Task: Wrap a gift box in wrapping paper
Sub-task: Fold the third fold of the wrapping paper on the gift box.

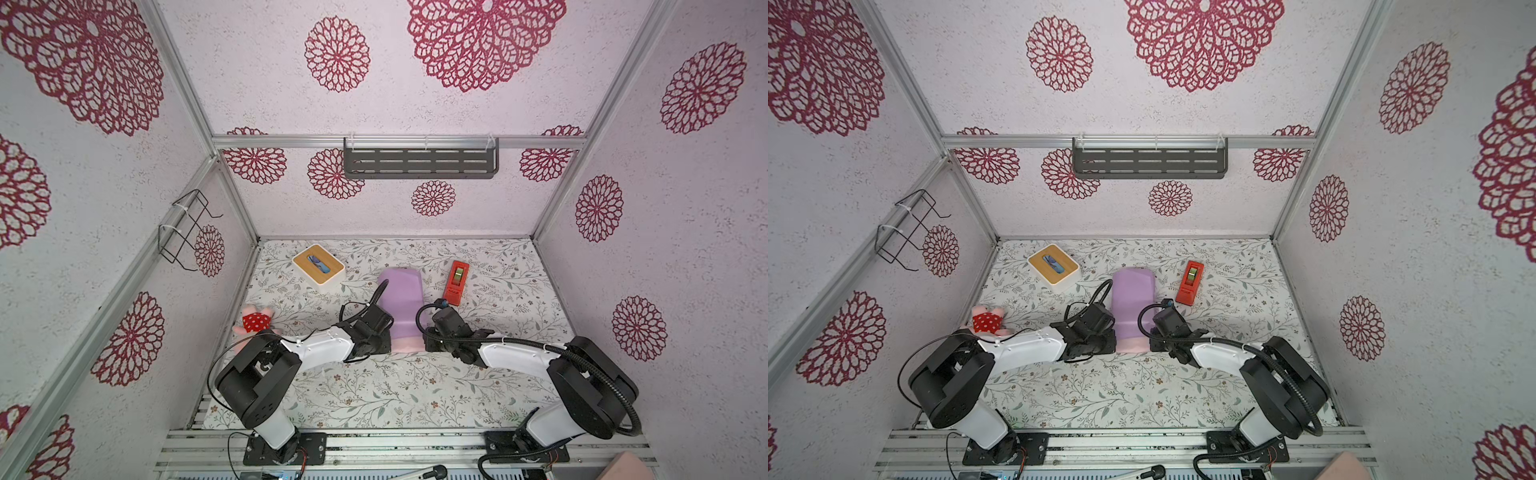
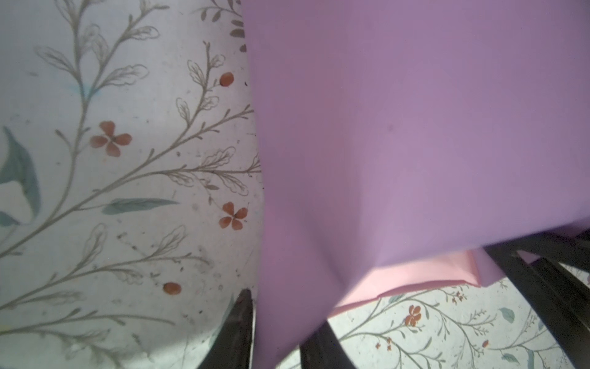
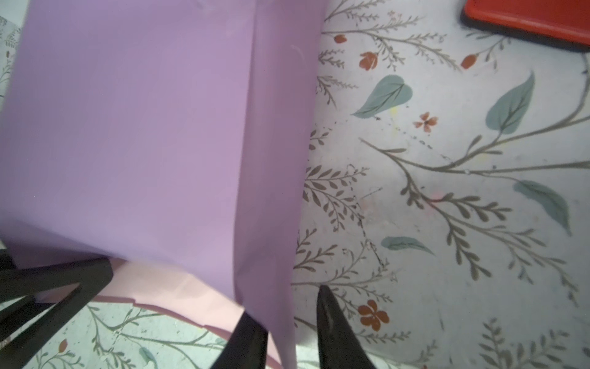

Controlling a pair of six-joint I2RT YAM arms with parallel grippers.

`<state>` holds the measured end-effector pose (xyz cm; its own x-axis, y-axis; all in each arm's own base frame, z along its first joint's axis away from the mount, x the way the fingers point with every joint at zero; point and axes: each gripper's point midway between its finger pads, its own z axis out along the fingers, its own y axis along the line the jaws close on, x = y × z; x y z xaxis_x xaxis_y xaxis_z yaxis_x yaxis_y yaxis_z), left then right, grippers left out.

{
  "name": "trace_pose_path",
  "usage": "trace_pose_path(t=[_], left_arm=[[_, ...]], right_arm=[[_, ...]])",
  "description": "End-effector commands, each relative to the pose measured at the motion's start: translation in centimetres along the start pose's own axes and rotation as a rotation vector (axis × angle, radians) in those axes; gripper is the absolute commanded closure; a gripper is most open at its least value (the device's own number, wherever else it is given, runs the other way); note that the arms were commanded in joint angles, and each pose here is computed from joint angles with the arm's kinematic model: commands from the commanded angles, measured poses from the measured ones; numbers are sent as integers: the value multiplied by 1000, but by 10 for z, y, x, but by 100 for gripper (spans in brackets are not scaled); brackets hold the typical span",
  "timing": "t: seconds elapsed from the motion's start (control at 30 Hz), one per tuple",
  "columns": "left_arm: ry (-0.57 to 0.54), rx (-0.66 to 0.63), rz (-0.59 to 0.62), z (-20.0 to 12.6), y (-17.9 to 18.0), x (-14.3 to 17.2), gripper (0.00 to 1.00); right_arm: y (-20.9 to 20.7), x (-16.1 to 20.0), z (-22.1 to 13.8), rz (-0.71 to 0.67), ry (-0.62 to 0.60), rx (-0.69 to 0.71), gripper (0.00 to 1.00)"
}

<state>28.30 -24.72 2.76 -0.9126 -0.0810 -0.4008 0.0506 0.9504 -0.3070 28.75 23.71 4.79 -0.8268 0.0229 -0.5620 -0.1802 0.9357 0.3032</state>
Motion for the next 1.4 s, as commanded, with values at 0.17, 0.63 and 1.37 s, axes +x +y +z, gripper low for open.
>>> trace_pose_path(t=[0.17,0.63,1.37], left_arm=[[41,-40,12,10,11,16,82],[25,-51,28,12,6,10,100],[13,-39,34,9,-6,6,100]], right_arm=[[-10,8,11,-7,15,38,73],[-6,0,12,1,3,44,76],[4,-4,10,84,-13,-3,97]])
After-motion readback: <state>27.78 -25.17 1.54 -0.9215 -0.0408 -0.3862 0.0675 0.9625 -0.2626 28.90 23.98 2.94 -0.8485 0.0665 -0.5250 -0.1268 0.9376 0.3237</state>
